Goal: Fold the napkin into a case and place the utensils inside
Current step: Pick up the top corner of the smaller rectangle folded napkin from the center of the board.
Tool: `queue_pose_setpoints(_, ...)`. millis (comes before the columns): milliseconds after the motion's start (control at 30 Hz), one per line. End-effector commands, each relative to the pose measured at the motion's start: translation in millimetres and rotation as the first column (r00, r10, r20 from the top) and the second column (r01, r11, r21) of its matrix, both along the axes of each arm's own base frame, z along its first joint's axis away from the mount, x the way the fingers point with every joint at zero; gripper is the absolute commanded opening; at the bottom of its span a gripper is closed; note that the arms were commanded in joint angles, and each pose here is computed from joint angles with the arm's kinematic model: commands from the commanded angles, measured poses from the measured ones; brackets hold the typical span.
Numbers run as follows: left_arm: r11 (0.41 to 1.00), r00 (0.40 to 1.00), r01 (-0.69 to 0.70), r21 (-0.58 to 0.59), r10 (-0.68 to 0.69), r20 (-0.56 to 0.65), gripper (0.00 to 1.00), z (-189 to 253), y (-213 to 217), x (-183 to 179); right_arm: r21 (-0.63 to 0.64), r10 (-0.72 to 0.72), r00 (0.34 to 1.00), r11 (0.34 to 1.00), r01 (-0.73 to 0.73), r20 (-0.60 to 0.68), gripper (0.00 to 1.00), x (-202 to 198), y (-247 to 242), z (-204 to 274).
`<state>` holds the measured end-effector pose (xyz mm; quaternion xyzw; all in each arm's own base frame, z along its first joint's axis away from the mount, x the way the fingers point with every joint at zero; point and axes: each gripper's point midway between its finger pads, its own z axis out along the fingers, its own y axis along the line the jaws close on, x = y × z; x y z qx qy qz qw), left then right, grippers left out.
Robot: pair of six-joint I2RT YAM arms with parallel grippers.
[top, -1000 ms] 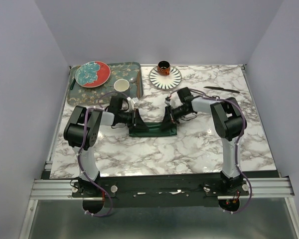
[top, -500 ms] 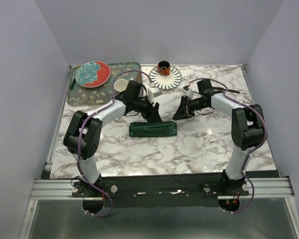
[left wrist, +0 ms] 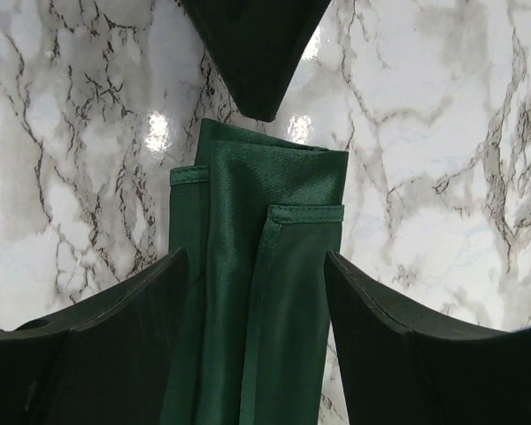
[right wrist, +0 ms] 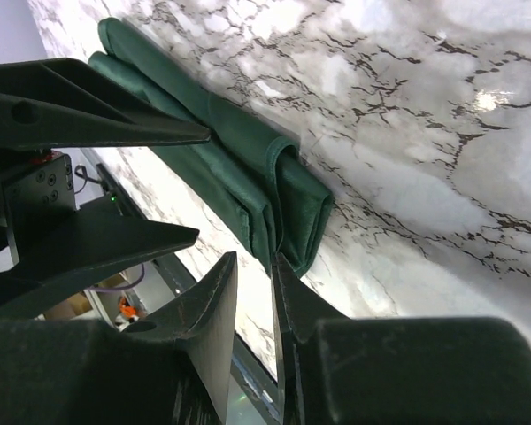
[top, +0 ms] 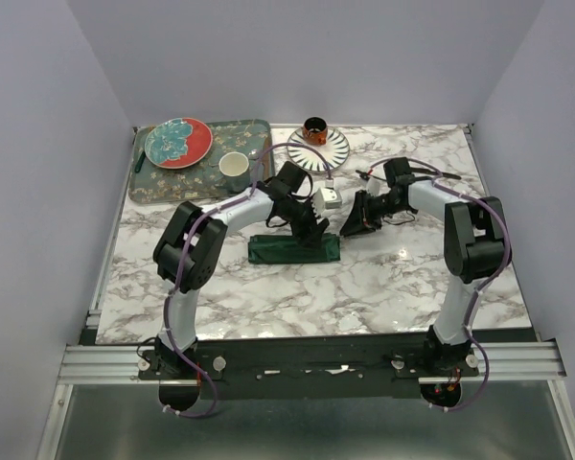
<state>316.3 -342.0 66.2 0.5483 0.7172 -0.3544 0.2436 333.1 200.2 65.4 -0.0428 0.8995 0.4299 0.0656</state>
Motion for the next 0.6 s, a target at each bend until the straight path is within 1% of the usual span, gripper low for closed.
queue_pose_setpoints(0,0.998,0.999,0.047,0.033,-0.048,0.022,0.74,-10,-5,0,-0.032,-0.001,0.998,1.0,-0.001,-0.06,0.29,-8,-2,-18)
queue_pose_setpoints(200,0.996,0.997,0.081,0.039,-0.081,0.008,0.66,-17,-9,-9,-0.031,-0.004,0.998,1.0,0.002,-0.067,0.29,-6,-3,-20)
queue_pose_setpoints(300,0.996,0.996,0.085,0.033,-0.085,0.002,0.57,-16,-12,-11,-0.033,-0.001,0.998,0.999,-0.001,-0.069,0.29,-6,-3,-22)
queue_pose_setpoints(333,0.996,0.996,0.084,0.031,-0.084,0.002,0.5,-15,-13,-11,-0.033,-0.001,0.997,0.999,-0.002,-0.074,0.28,-8,-3,-23)
queue_pose_setpoints(433,0.996,0.997,0.079,0.027,-0.08,0.018,0.42,-13,-14,-11,-0.034,-0.001,0.997,0.999,-0.002,-0.083,0.27,-9,-3,-25)
queue_pose_setpoints(500,0.997,0.997,0.078,0.027,-0.078,0.02,0.39,-14,-15,-12,-0.036,-0.002,0.996,0.999,-0.002,-0.091,0.26,-11,-4,-27)
queue_pose_setpoints(567,0.997,0.997,0.068,0.034,-0.069,0.025,0.41,-17,-14,-10,-0.038,0.001,0.995,0.999,-0.004,-0.097,0.26,-13,-4,-29)
